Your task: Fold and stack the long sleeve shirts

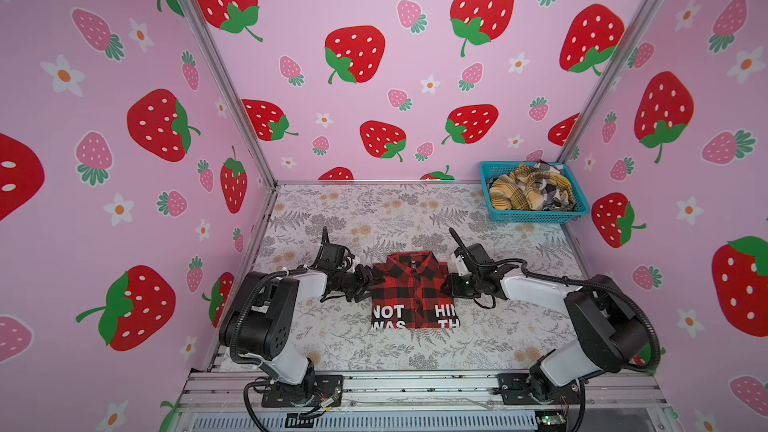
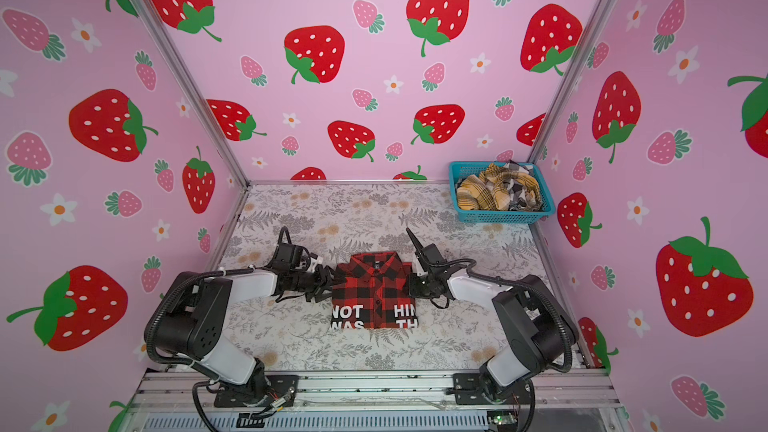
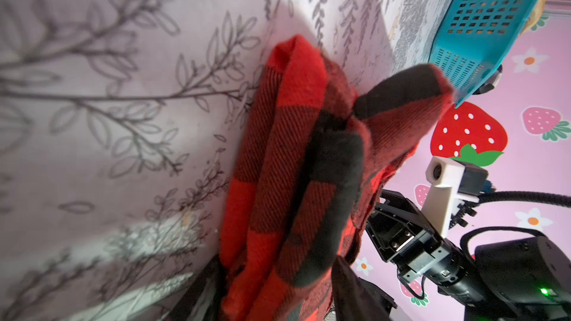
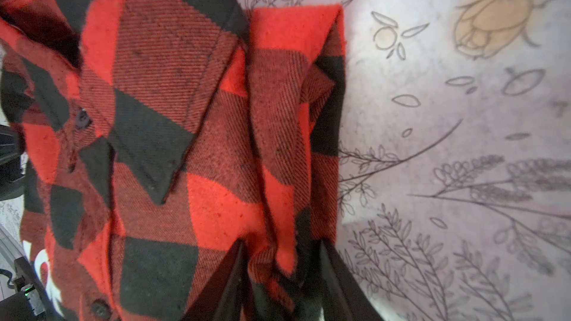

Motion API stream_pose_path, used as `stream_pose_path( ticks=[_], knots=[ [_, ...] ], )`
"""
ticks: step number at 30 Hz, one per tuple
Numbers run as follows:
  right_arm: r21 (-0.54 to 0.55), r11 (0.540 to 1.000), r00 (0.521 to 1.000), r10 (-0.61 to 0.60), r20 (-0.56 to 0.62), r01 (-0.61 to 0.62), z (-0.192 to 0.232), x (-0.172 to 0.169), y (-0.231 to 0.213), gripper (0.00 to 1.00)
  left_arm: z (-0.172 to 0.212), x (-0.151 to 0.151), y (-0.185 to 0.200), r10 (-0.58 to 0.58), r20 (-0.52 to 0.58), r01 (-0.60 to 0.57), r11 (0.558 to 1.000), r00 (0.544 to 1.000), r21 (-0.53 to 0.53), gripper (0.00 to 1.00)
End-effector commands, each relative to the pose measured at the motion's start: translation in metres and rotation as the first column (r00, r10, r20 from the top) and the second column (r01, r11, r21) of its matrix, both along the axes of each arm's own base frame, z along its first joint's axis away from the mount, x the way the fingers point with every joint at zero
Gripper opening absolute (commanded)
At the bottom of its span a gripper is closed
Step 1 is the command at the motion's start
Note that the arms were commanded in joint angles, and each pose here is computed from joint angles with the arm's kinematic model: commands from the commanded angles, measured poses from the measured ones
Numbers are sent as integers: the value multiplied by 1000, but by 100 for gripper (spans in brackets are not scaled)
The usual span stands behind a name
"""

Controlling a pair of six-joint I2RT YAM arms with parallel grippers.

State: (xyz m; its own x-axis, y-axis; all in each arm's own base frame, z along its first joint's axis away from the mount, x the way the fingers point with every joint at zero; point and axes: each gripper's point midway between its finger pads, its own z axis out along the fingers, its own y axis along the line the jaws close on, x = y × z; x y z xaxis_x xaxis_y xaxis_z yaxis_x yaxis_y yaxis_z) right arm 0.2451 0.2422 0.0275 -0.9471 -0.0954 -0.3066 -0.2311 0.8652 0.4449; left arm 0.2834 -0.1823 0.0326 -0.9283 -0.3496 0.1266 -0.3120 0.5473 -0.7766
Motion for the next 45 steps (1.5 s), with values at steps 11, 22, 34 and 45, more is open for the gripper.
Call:
stream_pose_path(
  ticks=[11,22,34,45],
  knots=[
    [-30,999,999,-19,-35,18,-11,-7,-10,41,-55,-43,33,88,-239,-36,977,967,212,57],
    [-26,999,999,-19,-32,18,-10,-7,-10,42,-46,-42,44,90,-207,-38,969,974,242,59],
    [-26,1000,999,-18,-31,18,-10,-8,-10,42,-68,-30,31,92,-236,-53,984,967,168,57],
    [-28,999,999,-16,-39,15,-14,-7,-9,42,-86,-25,29,95,-299,-39,981,950,188,55]
  ],
)
